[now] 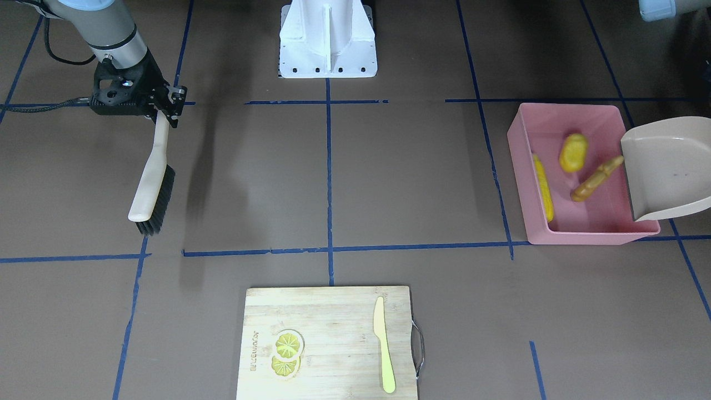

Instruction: Sweep and dump trash into bin

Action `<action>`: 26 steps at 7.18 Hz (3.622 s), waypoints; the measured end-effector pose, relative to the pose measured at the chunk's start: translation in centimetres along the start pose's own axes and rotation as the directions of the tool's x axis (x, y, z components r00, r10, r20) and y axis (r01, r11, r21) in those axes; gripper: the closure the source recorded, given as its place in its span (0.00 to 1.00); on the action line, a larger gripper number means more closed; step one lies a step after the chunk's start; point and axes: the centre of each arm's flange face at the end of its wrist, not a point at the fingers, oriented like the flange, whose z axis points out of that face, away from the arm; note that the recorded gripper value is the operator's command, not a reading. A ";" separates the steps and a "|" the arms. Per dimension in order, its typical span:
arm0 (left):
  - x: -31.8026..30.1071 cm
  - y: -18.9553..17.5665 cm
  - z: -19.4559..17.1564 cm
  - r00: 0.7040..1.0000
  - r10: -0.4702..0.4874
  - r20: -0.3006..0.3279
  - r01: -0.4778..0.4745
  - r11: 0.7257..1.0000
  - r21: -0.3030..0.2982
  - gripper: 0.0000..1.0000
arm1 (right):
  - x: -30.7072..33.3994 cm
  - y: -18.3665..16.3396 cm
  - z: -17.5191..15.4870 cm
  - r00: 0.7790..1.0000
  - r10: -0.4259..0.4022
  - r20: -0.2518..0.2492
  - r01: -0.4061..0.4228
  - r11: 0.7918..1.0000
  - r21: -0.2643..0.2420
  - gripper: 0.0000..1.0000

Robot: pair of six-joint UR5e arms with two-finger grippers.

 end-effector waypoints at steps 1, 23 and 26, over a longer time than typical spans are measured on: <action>0.0 -0.1 0.1 1.000 0.007 -0.003 -0.007 1.000 0.009 0.66 | -0.1 0.0 0.0 1.000 -0.001 0.002 0.001 1.000 0.000 1.00; -9.7 -45.2 -16.8 0.933 -0.266 -0.245 0.354 0.804 0.478 0.00 | -2.6 -0.6 0.1 0.999 -0.017 0.043 0.016 1.000 0.014 0.99; -12.9 -34.8 -16.2 0.869 -0.432 -0.241 0.494 0.749 0.441 0.00 | 1.1 -1.7 -0.6 1.000 0.010 0.024 -0.010 1.000 0.004 0.98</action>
